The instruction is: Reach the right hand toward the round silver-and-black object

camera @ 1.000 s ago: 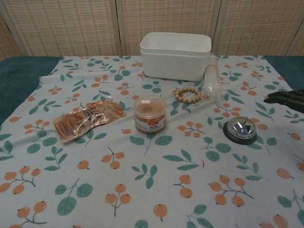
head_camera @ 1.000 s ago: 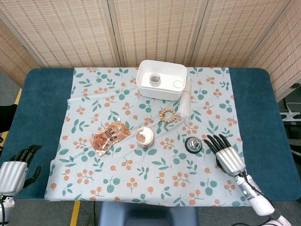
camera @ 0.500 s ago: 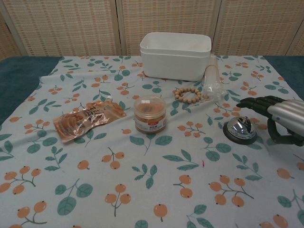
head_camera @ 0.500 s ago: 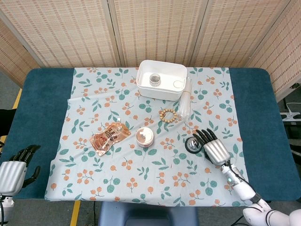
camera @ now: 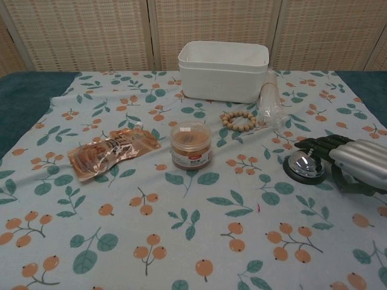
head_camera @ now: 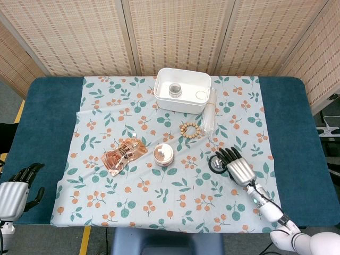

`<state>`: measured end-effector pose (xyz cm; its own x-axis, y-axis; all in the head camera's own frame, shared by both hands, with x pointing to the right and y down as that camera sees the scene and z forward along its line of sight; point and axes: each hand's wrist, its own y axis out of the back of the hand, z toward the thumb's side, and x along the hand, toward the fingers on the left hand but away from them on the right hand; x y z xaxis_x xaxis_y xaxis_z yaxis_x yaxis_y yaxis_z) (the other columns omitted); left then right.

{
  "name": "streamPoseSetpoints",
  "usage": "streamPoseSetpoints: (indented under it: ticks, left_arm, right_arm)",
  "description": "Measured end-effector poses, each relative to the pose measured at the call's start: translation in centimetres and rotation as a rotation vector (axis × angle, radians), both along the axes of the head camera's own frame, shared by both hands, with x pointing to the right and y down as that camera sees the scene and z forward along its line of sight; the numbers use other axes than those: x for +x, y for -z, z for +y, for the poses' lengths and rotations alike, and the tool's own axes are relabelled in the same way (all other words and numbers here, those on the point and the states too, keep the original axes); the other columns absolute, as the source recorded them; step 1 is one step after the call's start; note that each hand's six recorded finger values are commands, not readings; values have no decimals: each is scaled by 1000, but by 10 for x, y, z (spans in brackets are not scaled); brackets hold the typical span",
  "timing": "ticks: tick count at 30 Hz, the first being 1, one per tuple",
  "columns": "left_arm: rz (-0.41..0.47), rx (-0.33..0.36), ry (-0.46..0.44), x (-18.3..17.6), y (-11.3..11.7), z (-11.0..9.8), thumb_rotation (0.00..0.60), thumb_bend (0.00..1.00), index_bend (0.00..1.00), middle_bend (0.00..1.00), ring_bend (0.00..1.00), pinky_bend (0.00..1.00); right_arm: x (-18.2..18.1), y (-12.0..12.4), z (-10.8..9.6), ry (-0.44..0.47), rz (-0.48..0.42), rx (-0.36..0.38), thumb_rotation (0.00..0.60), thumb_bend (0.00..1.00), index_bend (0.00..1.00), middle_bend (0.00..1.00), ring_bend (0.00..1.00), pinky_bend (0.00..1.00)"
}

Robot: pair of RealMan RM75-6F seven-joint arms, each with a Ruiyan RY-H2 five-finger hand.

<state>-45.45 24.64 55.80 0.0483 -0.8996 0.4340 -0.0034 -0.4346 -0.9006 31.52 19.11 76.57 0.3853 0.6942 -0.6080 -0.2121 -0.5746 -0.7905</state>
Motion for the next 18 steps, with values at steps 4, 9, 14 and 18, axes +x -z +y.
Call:
streamPoseSetpoints:
  ticks: [4,9,14,18]
  left_arm:
    - [1,0,1,0,0,0,600,426,175,181,243,467]
    - [1,-2,-2,1,0,0,600,426,175,181,243,467]
    - [-2,-5,-2,1,-1,1,600,427,175,182,243,467]
    - [-3,-4,-4,1,-2,1,600,426,175,181,243,467]
  right_arm:
    - [-2,12,-3,-1,-34,48,600,1000,0,0,0,0]
    - [0,45,-7,-11,-93,148,600,1000,0,0,0,0]
    - [13,89,-4,-33,-116,231,600,1000,0,0,0,0]
    - [39,123,0,-49,-86,266,600,1000,0,0,0,0]
